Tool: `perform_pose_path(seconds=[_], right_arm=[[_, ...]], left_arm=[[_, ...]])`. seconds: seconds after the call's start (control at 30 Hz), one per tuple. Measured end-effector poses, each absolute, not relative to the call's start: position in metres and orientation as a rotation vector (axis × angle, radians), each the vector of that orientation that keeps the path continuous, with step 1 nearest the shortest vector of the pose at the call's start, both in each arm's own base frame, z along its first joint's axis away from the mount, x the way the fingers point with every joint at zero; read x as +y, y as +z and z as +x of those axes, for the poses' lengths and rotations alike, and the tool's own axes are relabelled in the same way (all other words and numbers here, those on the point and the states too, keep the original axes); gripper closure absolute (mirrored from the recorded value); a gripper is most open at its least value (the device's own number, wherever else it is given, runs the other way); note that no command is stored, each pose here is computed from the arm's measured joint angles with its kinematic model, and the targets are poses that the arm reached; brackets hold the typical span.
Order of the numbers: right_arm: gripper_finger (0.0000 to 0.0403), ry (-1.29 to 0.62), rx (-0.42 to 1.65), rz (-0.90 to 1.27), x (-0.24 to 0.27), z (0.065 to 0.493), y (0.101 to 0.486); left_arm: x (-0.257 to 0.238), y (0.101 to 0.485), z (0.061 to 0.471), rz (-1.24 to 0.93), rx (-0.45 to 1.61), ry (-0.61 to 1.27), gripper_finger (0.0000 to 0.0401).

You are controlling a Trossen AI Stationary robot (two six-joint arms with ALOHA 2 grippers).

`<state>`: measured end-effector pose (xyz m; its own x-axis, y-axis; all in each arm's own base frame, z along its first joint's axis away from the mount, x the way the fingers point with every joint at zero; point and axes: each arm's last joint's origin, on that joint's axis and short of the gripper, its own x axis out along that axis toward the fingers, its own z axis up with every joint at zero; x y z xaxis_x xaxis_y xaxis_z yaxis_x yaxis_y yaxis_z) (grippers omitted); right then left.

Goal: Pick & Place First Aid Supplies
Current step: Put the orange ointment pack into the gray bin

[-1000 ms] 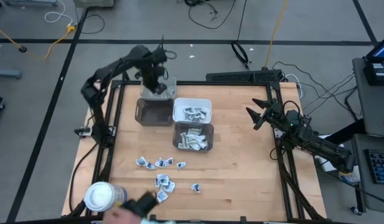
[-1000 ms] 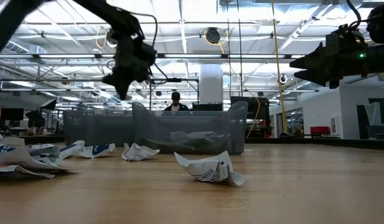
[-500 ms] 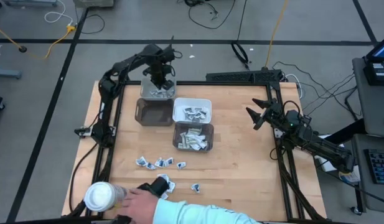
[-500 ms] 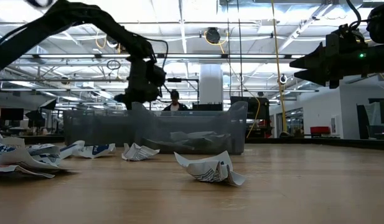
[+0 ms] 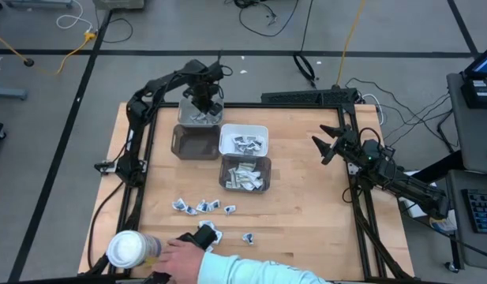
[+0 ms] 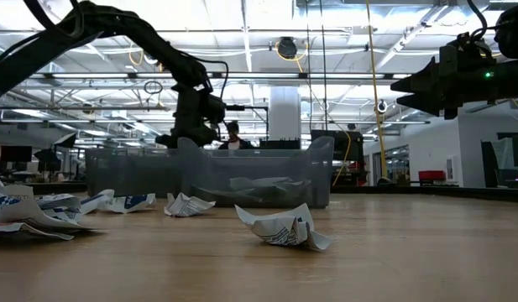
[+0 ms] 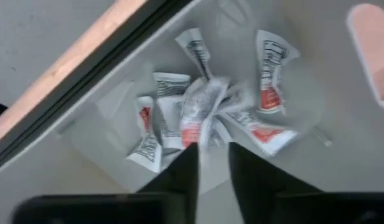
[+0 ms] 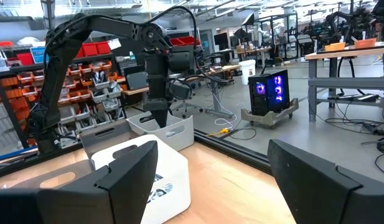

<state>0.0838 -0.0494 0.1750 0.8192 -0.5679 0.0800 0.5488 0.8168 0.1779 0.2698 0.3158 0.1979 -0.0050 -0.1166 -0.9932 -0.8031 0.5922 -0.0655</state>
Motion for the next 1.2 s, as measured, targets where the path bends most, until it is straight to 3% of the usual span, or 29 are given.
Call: perform_pose_path(seconds=[0.27,0.47,0.87,1.2], right_arm=[[0.0105,-0.597,-0.132,0.150,-0.049,0.084,0.175],[0.0105,-0.597,-0.132,0.150,-0.049,0.084,0.175],[0.0105,-0.597,-0.132,0.149,-0.049,0.084,0.175],[0.0105,-0.597,-0.132,0.150,-0.049,0.084,0.175]], left_arm=[[0.314,0.201,0.269,-0.854,1.484,0.644,0.0158],[0.306,0.228,0.263,-0.857,1.434,0.630,0.0091],[0.250,0.287,0.256,-0.756,1.487,0.519,0.0066],[0.157,0.272,0.249,-0.732,1.514,0.501,0.0066]])
